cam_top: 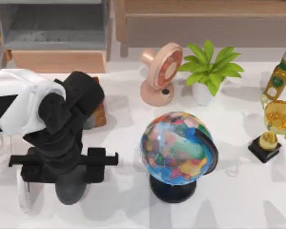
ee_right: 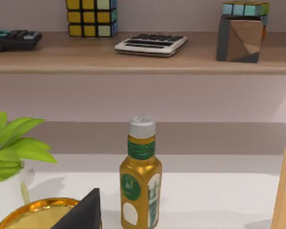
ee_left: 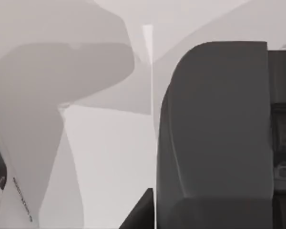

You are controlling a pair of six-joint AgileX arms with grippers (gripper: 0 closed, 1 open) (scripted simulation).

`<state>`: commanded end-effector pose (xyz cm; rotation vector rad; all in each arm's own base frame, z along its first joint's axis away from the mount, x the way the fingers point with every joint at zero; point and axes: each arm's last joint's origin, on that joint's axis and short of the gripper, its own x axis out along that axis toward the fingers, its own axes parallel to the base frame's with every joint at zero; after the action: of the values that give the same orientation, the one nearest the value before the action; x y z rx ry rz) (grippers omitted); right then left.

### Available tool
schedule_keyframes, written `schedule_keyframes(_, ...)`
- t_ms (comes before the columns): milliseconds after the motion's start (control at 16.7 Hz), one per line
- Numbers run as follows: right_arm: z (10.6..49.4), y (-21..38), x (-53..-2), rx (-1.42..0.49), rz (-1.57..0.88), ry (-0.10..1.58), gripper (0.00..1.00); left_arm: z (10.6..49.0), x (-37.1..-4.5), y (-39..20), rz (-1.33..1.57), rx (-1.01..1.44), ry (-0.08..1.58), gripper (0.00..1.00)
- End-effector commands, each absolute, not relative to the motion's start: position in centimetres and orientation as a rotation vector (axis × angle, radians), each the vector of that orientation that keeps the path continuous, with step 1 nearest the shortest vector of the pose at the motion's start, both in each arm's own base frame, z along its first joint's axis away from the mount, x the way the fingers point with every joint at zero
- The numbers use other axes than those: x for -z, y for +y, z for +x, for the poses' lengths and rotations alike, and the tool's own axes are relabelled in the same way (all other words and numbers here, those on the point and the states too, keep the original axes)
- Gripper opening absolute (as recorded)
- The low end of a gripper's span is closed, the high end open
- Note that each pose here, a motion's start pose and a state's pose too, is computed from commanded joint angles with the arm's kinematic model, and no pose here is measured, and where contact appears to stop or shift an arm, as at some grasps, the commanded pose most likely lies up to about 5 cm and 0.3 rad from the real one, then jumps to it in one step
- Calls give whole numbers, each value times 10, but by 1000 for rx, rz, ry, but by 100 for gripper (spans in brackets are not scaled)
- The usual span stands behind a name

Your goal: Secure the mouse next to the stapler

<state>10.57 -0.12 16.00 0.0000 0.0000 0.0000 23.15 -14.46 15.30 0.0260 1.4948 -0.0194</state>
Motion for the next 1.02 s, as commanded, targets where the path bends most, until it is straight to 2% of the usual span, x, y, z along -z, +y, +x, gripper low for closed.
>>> schedule_keyframes(1020, 106, -1, -160, 0, 0, 0, 100, 230, -156, -151, 21, 27, 1441, 0)
